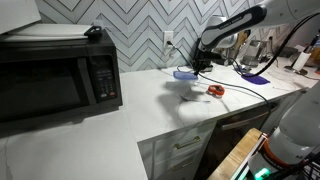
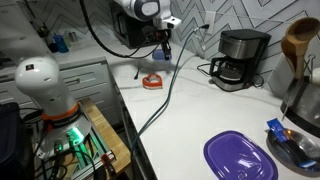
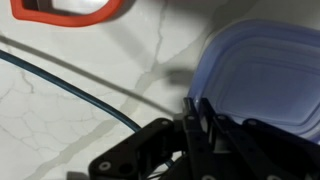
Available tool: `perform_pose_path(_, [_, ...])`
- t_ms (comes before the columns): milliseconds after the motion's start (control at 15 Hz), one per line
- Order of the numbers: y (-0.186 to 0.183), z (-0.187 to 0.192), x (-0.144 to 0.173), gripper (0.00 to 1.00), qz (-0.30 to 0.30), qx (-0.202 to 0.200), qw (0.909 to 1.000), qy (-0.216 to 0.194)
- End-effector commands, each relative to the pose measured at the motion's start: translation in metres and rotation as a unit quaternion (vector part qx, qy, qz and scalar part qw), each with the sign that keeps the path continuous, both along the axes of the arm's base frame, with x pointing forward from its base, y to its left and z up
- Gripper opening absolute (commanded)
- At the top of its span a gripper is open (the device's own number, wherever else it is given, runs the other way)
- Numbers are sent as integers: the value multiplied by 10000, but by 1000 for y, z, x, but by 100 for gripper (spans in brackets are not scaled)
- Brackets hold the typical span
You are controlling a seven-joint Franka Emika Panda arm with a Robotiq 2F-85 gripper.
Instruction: Move the lid to the left and place it on the bowl
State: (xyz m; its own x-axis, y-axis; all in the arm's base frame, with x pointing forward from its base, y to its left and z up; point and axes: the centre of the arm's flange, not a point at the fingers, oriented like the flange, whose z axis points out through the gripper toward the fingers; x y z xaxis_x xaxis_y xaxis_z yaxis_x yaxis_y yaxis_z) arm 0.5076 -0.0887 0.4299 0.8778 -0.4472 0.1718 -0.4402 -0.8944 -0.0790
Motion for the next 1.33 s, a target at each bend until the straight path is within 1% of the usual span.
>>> perform_pose_path(0, [26, 37, -13, 2, 118, -108, 9999, -59])
perform_pose_path(267, [47, 63, -28, 2, 283, -161, 9995, 45])
perform_pose_path(400, [59, 71, -35, 2, 440, -117, 9989, 85])
perform_pose_path(533, [77, 79, -39, 2, 654, -120, 9978, 65])
perform_pose_path(667, [102, 85, -42, 2, 916, -209, 9956, -29])
perform_pose_path(933, [164, 94, -48, 2, 1508, -297, 9879, -210])
perform_pose_path(1133, [206, 97, -55, 2, 1878, -229, 9815, -298])
perform_pose_path(1200, [219, 96, -58, 2, 2048, -157, 9781, -327])
perform_pose_path(1267, [229, 96, -62, 2, 2160, -79, 9753, -445])
